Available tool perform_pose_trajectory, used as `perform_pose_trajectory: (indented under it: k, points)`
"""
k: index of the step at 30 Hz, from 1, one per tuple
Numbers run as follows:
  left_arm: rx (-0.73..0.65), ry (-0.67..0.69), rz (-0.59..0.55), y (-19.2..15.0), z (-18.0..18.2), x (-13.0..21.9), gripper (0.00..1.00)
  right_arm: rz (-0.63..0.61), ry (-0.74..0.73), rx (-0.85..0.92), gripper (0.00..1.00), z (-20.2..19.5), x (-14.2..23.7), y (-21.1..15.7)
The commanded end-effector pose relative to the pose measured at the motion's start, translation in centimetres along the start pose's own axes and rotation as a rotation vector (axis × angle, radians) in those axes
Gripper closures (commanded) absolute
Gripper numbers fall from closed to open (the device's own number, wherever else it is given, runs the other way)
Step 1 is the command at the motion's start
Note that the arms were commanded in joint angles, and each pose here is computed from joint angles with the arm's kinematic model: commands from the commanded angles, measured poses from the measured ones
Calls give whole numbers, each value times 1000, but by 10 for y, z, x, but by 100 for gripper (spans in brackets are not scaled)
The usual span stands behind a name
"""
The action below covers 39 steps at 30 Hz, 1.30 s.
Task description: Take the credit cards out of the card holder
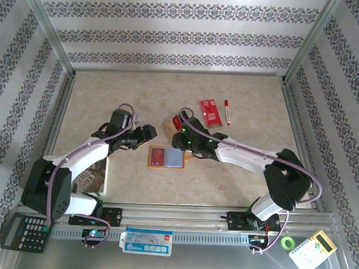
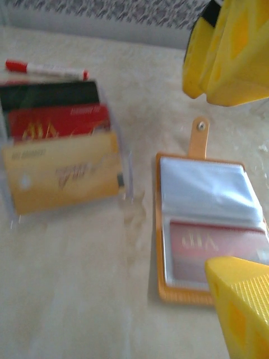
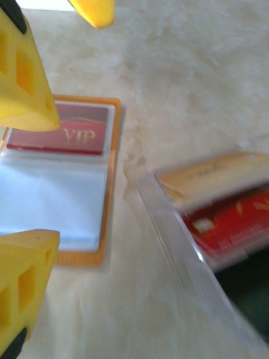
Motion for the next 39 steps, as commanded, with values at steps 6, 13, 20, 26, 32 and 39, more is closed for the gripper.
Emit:
perform_pose_trajectory:
  k: [6, 13, 20, 26, 32, 39]
  points:
    - [3, 77, 70, -14, 22, 3, 37, 125, 134, -43, 65, 38, -36, -21]
    - [-2, 66, 134, -24, 22, -14, 53, 150, 95, -82, 73, 33, -55, -28]
    - [19, 82, 163, -29, 27, -31, 66, 184, 99, -109, 79, 32, -69, -36]
    - [31, 79, 186, -34, 30, -41, 72, 194, 106, -117, 81, 31, -72, -39]
    - [30, 100, 187, -35, 34, -46, 76, 218, 93, -125, 83, 28, -75, -41]
    - [25, 145, 181, -37, 44, -48, 78, 225, 76, -144, 82, 22, -77, -44]
Point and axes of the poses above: each hand's point on the last joint's axis, 136 mm out from that joint toward the fingers, its own x axis back along the fingers, its own z axis along the line the jaws close on, y = z × x, the point moved 4 cm from there along x, back along the fingers, and after that the axes turned 1 degree about -x, right-handed, at the moved point
